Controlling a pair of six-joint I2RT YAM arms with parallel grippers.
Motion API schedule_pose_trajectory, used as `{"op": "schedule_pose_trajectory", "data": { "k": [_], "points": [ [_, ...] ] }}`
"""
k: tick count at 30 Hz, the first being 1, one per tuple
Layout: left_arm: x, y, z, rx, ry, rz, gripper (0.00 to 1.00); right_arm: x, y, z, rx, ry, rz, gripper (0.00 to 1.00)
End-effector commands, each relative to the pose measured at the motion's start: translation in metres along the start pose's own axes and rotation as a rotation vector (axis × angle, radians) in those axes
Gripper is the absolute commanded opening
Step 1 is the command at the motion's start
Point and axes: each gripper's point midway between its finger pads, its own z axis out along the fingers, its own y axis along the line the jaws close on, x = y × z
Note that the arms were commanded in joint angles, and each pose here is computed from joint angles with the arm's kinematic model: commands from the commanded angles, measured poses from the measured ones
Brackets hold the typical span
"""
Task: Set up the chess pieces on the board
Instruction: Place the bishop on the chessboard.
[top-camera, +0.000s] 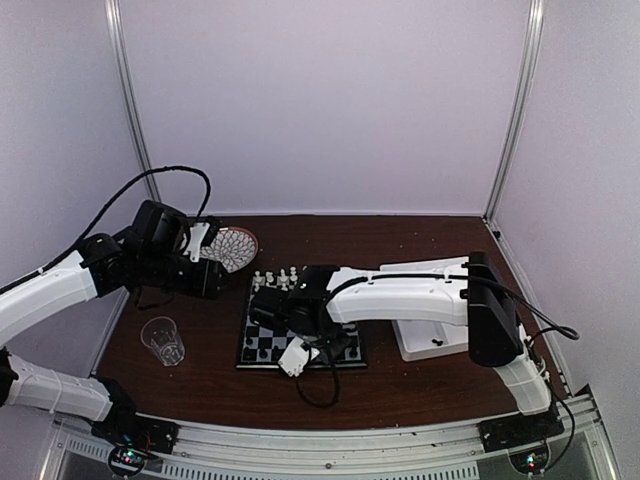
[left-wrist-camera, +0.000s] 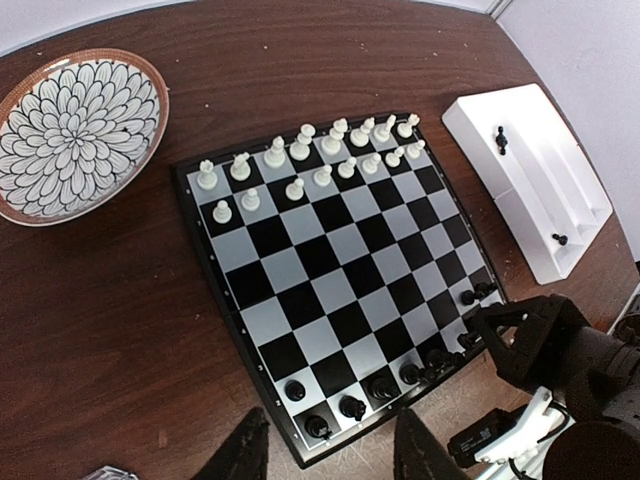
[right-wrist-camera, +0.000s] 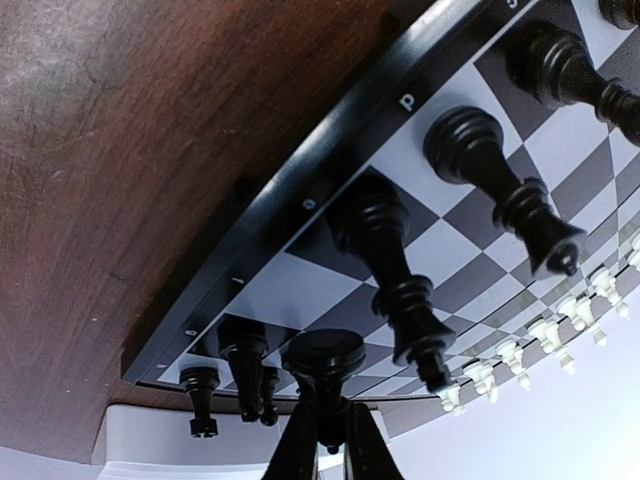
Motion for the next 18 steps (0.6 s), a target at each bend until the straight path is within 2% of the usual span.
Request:
{"op": "schedule_pose_trajectory", "data": {
  "k": [1,18],
  "points": [
    [-0.006,-0.001,0.004,0.016,-0.027,0.000,0.43,0.001,0.003,0.008,0.000,0.040,-0.035,0.05],
    [-0.005,-0.002,0.007,0.022,-0.014,0.002,0.43,0.000,0.008,0.021,-0.011,0.070,-0.049,0.07]
  ]
}}
